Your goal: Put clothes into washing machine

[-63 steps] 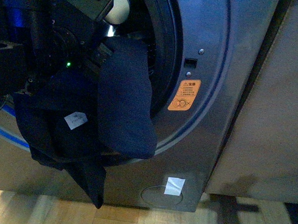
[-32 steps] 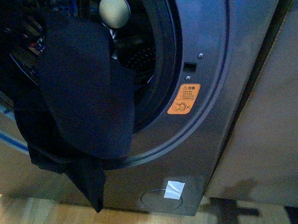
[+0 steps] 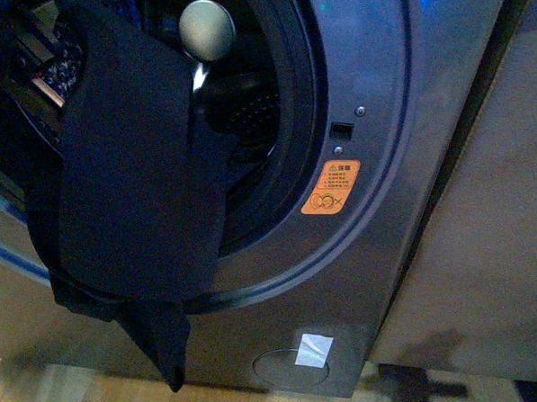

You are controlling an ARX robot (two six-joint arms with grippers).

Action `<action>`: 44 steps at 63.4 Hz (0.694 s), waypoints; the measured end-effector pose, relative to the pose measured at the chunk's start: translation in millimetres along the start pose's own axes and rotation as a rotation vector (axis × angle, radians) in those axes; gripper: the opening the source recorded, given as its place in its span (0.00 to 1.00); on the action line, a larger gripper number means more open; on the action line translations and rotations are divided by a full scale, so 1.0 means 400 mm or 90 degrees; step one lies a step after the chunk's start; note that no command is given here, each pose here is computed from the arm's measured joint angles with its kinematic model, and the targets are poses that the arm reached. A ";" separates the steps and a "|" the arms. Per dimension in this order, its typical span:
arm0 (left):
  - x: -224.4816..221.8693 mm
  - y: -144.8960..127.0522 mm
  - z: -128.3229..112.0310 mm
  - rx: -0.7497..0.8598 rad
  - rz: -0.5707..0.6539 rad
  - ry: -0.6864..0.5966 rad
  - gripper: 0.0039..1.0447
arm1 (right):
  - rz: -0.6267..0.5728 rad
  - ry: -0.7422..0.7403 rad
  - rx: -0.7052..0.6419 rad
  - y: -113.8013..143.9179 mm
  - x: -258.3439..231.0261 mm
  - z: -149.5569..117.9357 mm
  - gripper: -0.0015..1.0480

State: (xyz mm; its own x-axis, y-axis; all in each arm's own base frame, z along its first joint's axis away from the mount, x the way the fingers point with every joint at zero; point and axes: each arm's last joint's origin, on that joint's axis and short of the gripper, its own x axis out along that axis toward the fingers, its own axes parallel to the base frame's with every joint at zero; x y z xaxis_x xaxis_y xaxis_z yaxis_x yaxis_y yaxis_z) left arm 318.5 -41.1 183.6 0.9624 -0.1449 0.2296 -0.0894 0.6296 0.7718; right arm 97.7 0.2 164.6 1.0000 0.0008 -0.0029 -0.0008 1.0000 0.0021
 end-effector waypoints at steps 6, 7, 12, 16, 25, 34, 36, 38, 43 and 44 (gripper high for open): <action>0.000 0.000 0.001 0.004 -0.004 -0.005 0.03 | 0.000 0.000 0.000 0.000 0.000 0.000 0.02; 0.000 -0.001 0.001 0.005 -0.005 -0.007 0.03 | 0.000 0.000 0.000 0.000 0.000 0.000 0.02; 0.000 -0.002 0.000 0.007 -0.006 -0.006 0.03 | 0.000 0.000 0.000 0.000 0.000 0.000 0.02; 0.000 -0.005 -0.002 0.006 -0.008 -0.004 0.03 | 0.000 0.000 0.000 0.000 0.000 0.000 0.02; 0.035 -0.083 -0.001 -0.044 -0.061 0.029 0.03 | 0.000 0.000 0.000 0.000 0.000 0.000 0.02; 0.050 -0.209 -0.002 -0.215 -0.240 0.123 0.03 | 0.001 0.000 0.000 0.000 0.000 0.000 0.02; 0.056 -0.221 0.002 -0.267 -0.262 0.144 0.03 | 0.000 0.000 0.000 0.000 0.000 0.000 0.02; 0.073 -0.224 0.009 -0.318 -0.269 0.167 0.03 | 0.000 0.000 0.000 0.000 0.000 0.000 0.02; 0.120 -0.216 0.011 -0.445 -0.244 0.233 0.03 | 0.000 0.000 0.000 0.000 0.000 0.000 0.02; 0.125 -0.215 0.010 -0.457 -0.241 0.243 0.03 | 0.000 0.000 0.000 0.000 0.000 0.000 0.02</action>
State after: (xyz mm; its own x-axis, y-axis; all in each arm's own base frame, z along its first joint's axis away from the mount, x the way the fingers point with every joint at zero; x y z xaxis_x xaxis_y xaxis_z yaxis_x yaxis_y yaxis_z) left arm 373.4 -105.6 131.2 0.9260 -0.2569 -0.2765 0.3103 0.9353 0.1701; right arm 97.7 0.2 164.6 1.0000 0.0011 -0.0029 -0.0011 1.0000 0.0021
